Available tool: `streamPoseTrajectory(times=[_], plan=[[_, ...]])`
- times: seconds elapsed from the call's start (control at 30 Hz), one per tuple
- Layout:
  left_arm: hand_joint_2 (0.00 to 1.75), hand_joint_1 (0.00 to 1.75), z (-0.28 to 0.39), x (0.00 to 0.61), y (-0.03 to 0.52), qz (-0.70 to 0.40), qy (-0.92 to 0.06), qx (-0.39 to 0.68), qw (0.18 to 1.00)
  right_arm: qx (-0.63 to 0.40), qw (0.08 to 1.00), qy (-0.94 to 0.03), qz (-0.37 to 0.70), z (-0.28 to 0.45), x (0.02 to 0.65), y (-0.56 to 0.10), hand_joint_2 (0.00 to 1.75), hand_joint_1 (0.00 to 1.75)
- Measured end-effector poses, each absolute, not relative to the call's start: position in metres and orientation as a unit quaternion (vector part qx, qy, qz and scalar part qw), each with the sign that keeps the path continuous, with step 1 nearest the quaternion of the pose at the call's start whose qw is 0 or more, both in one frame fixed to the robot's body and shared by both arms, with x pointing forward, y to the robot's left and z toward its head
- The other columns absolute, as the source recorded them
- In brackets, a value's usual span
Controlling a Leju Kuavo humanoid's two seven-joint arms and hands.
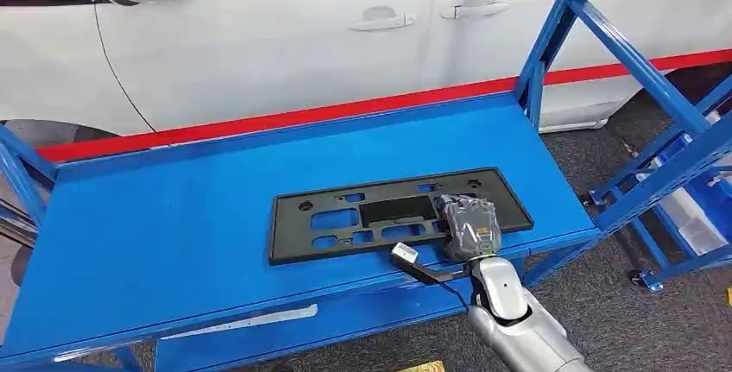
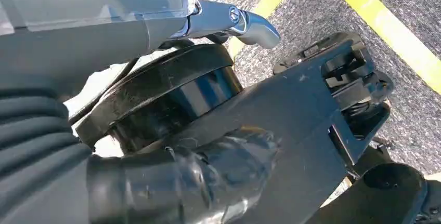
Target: Take the parts from the cabinet and place them on the table.
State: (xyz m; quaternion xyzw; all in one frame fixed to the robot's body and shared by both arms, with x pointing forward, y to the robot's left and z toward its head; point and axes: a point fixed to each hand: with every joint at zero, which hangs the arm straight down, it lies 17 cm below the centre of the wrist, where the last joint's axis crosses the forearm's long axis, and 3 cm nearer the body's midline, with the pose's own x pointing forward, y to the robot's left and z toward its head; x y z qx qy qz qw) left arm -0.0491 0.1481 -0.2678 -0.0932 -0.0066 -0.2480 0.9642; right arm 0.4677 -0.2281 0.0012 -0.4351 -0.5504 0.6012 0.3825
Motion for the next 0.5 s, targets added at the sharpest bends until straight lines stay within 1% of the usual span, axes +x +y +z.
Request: streamPoseTrajectory(times=[0.5], plan=[[1.75, 0.0, -0.2678, -0.0486, 0.1477, -0.247, -0.009, -0.094, 0.965, -0.435, 0.379, -0.557, 0.598, 0.0038, 0.4657, -0.2286, 1.75, 1.75]])
